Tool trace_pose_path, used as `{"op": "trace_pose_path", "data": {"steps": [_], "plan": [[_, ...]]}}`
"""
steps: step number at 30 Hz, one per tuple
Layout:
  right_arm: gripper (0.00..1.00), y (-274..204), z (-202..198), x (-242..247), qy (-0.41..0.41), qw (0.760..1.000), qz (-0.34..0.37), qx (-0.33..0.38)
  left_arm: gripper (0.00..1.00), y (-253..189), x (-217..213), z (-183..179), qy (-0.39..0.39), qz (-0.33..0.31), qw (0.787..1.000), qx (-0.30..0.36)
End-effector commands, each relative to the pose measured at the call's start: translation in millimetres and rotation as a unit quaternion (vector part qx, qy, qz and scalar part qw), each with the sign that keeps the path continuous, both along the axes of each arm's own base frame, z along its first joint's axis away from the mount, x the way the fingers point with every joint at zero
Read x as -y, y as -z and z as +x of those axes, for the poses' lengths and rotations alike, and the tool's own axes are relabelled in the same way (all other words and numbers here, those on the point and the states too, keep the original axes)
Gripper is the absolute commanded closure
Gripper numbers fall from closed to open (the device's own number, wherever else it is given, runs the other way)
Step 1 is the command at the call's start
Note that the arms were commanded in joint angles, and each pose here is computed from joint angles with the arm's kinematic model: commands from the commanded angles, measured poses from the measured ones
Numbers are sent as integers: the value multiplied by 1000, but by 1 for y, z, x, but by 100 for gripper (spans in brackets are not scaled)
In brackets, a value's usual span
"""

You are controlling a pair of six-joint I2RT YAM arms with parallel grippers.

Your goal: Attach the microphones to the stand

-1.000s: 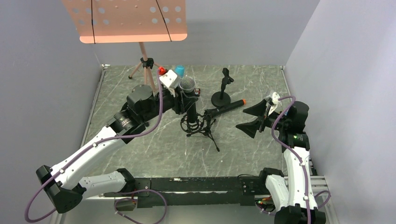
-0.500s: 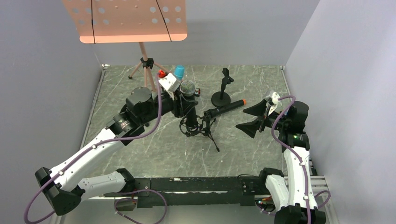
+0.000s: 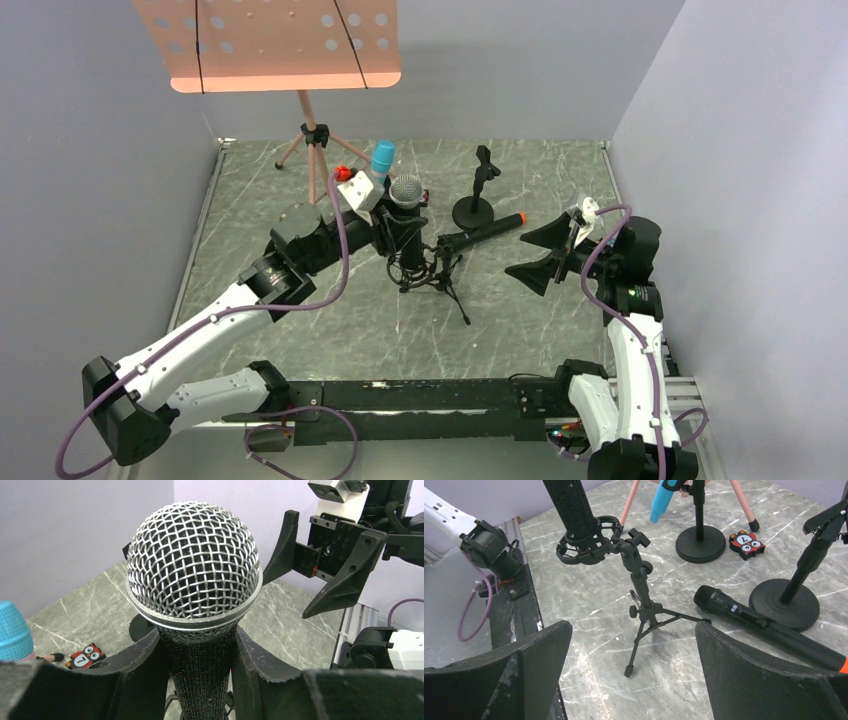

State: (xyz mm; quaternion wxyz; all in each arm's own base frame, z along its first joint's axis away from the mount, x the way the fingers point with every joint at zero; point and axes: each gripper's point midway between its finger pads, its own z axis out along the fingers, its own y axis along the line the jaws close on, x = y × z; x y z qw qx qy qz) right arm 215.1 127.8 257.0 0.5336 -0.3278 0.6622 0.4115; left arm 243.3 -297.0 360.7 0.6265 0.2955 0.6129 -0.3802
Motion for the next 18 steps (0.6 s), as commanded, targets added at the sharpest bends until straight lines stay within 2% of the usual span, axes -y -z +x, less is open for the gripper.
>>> {"op": "trace_pose_path", "data": {"steps": [1, 9, 18], "plan": [[0, -2, 3, 1, -2, 1000, -7, 24, 100, 46, -6, -2, -2, 48, 999, -6], [0, -1, 3, 1, -2, 1000, -7, 23, 100, 38, -17, -5, -26, -3, 1000, 5], [0, -1, 3, 1, -2, 1000, -8, 23, 100, 71, -8, -5, -9, 14, 1000, -22]]}}
